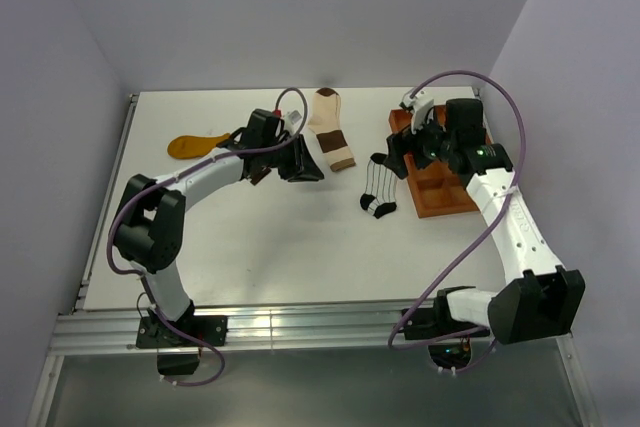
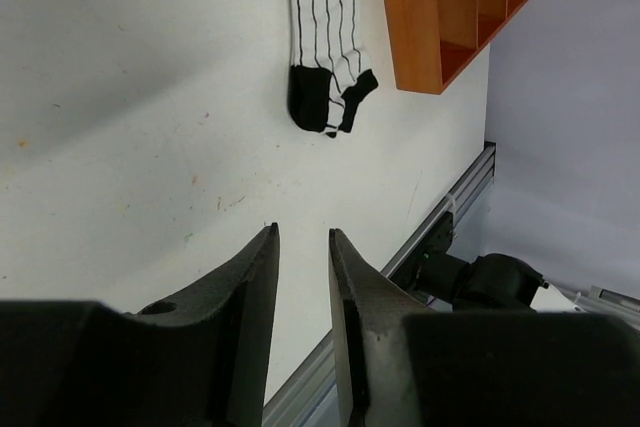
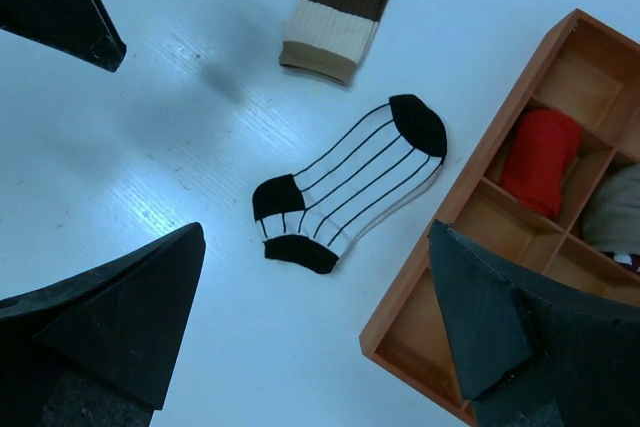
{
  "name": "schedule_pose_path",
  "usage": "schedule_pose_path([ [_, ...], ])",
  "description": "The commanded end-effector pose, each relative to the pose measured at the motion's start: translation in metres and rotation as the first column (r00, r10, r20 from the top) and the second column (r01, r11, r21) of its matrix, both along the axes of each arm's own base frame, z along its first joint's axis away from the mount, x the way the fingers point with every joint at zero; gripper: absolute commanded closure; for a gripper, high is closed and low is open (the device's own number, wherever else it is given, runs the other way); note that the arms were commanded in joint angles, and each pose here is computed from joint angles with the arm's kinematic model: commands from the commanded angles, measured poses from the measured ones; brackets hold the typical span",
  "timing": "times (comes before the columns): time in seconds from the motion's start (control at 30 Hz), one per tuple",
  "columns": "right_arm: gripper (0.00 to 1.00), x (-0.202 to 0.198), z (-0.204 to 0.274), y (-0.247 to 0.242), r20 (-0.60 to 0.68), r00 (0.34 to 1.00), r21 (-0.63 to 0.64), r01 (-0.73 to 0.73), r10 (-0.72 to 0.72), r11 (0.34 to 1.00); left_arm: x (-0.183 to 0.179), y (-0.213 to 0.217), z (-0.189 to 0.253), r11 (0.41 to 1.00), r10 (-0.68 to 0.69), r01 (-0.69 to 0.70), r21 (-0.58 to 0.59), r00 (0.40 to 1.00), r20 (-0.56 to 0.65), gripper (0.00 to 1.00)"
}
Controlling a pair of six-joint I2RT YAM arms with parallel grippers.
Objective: Roll the socks
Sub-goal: Reset both arms
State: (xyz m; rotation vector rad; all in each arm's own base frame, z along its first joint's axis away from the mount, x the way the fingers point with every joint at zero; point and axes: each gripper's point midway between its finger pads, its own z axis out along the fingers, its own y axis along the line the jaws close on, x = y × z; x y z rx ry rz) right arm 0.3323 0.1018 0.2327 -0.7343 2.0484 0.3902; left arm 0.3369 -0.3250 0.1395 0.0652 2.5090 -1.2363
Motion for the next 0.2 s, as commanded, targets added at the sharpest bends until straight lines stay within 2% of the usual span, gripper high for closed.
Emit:
schedule_pose_path([
  [0.0, 0.00, 0.0072, 0.0099, 0.0038, 0.044, 0.999, 0.008, -0.026, 0.026, 1.000, 0.0069, -0.0041, 0.0305, 1.000, -0.003, 0.005, -0.021, 0.996, 0.088, 0.67],
  [0.17, 0.00, 0.0074, 0.0129, 0.0081, 0.052, 0.998, 0.026, -0.046, 0.044, 0.999, 0.0084, -0.0020, 0.0327, 1.000, -0.002, 0.002, -0.005, 0.995, 0.101, 0.67],
])
